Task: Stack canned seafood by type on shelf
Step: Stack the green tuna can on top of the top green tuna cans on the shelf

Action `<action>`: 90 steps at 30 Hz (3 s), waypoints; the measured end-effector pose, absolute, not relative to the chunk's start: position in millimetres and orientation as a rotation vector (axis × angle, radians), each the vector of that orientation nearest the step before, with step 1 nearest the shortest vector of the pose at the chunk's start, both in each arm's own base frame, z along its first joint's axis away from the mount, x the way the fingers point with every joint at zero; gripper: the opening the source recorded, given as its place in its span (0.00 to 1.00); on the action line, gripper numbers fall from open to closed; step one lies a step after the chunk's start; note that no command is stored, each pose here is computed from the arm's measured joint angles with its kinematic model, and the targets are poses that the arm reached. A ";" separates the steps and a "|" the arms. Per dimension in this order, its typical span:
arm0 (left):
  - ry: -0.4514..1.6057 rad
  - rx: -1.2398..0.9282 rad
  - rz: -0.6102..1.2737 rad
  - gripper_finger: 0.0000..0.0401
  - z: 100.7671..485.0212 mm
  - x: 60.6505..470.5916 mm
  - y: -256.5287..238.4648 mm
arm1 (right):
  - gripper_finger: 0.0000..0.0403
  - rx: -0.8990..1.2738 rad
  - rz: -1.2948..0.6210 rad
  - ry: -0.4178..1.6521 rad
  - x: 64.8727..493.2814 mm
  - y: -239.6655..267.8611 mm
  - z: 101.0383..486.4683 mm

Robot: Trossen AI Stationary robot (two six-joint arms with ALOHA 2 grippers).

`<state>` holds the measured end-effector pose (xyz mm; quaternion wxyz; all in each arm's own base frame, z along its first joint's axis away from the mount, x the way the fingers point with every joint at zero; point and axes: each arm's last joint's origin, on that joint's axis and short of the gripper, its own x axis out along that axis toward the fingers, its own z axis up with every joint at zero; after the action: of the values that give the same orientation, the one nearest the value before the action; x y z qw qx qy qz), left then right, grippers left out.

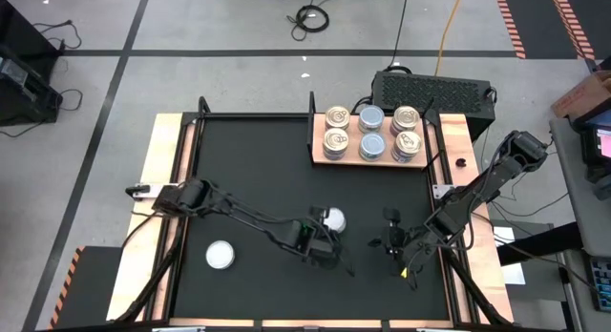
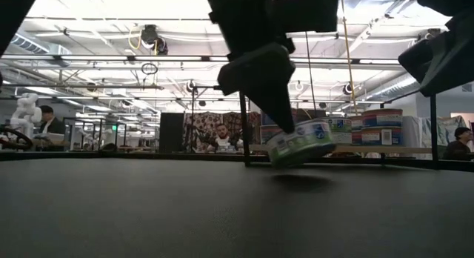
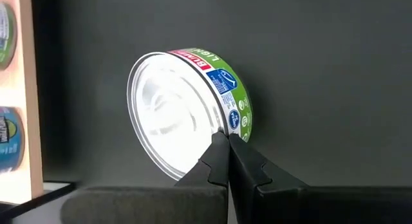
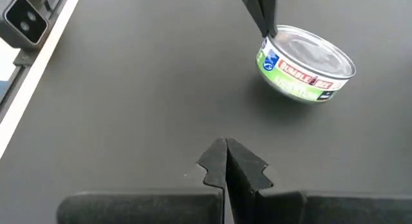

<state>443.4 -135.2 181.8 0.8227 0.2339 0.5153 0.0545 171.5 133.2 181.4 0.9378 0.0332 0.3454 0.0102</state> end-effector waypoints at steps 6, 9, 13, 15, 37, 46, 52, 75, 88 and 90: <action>1.117 0.508 0.114 0.00 183.8 446.6 -135.2 | 0.00 0.050 0.017 0.719 169.9 132.9 180.1; 1.138 0.512 0.111 0.00 183.0 445.1 -134.1 | 0.00 0.044 0.016 0.721 169.7 132.8 179.9; 1.146 0.508 0.111 0.02 182.7 444.3 -133.9 | 0.00 0.040 0.017 0.721 169.7 132.8 179.9; 1.153 0.511 0.110 0.03 182.5 443.7 -133.7 | 0.00 0.040 0.018 0.721 169.7 132.8 179.9; 1.164 0.526 -0.004 0.47 181.8 440.4 -145.3 | 0.00 0.023 0.019 0.717 169.8 132.7 180.0; 1.166 0.574 0.061 0.49 165.2 444.7 -141.6 | 0.00 0.015 0.002 0.704 170.2 132.3 180.3; 1.164 0.567 0.085 0.49 166.0 446.4 -136.0 | 0.00 0.012 0.001 0.706 170.1 132.2 180.1; 1.186 0.515 0.061 0.37 164.2 449.6 -123.5 | 0.00 -0.041 -0.153 0.584 173.0 128.5 184.6; 1.210 0.485 0.043 0.37 162.7 450.6 -116.2 | 0.00 -0.040 -0.155 0.580 173.2 128.5 184.8; 1.218 0.485 0.048 0.37 157.6 452.2 -114.1 | 0.00 -0.040 -0.158 0.578 173.2 128.4 184.8</action>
<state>452.2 -114.1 157.6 0.7923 0.2256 0.5665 0.0223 173.2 128.4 184.8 0.9552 -0.0199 0.2848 -0.0778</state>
